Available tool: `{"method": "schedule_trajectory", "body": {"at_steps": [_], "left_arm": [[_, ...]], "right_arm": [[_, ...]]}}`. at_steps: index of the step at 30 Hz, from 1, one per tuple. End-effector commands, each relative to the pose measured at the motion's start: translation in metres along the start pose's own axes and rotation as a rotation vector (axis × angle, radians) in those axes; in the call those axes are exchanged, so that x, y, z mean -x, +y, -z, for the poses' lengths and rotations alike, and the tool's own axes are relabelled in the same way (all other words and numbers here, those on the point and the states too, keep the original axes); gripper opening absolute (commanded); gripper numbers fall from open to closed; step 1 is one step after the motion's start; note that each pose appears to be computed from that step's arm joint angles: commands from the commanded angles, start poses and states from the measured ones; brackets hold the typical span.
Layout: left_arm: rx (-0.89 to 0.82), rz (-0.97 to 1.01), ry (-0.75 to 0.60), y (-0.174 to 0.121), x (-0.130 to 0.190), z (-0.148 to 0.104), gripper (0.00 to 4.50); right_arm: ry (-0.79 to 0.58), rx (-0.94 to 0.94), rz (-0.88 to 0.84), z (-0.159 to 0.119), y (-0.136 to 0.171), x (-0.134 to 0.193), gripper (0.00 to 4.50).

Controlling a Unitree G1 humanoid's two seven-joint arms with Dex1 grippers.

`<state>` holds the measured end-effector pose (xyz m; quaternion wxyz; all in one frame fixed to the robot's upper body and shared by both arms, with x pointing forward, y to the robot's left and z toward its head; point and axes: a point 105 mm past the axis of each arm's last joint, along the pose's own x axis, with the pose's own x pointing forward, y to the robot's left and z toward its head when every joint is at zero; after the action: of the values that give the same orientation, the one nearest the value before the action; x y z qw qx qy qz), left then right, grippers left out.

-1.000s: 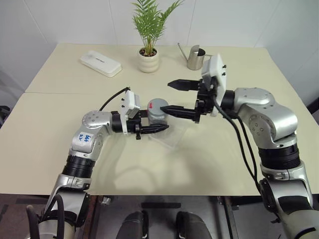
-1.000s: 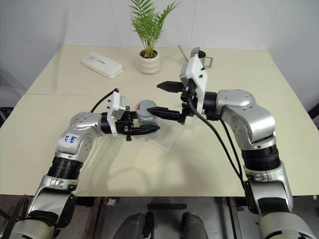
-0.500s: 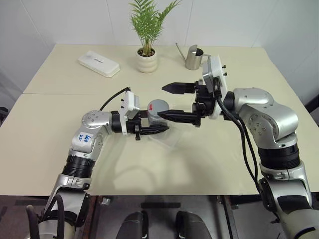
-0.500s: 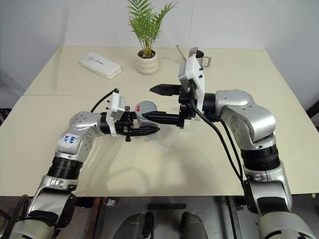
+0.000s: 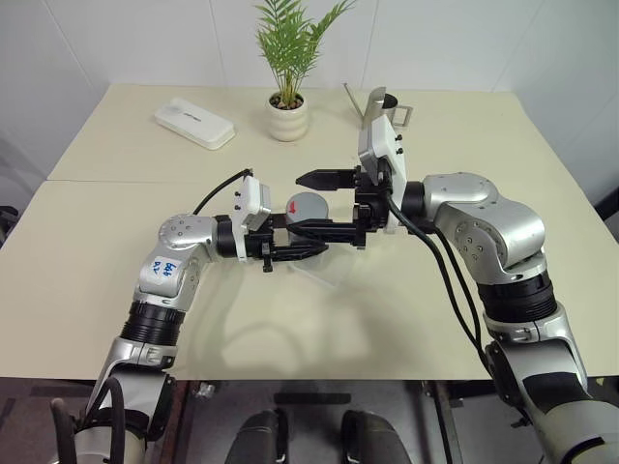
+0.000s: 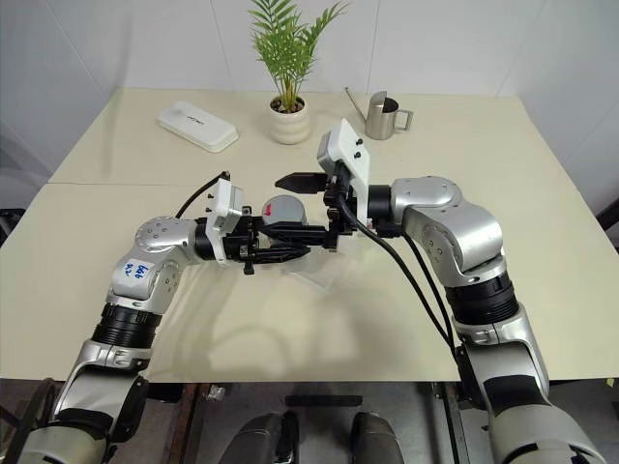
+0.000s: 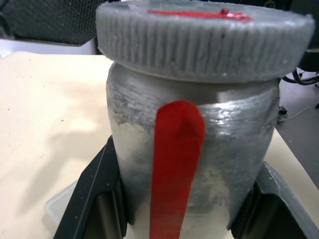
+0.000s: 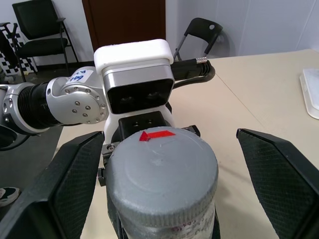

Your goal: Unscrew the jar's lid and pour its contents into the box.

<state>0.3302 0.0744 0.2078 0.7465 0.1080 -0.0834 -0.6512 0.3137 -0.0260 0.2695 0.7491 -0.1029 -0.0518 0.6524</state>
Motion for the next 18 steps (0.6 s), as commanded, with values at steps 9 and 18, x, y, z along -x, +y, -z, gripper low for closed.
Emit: {"method": "schedule_trajectory", "body": {"at_steps": [9,18], "left_arm": [[-0.045,0.004,-0.025,-0.001,0.001,-0.013,1.97],[-0.028,-0.012,-0.019,-0.003,0.008,-0.008,1.97]], "right_arm": [[-0.228,-0.041,0.005,-0.041,0.003,0.010,2.56],[-0.227,-0.092,0.236,-0.031,-0.016,0.064,2.56]]}}
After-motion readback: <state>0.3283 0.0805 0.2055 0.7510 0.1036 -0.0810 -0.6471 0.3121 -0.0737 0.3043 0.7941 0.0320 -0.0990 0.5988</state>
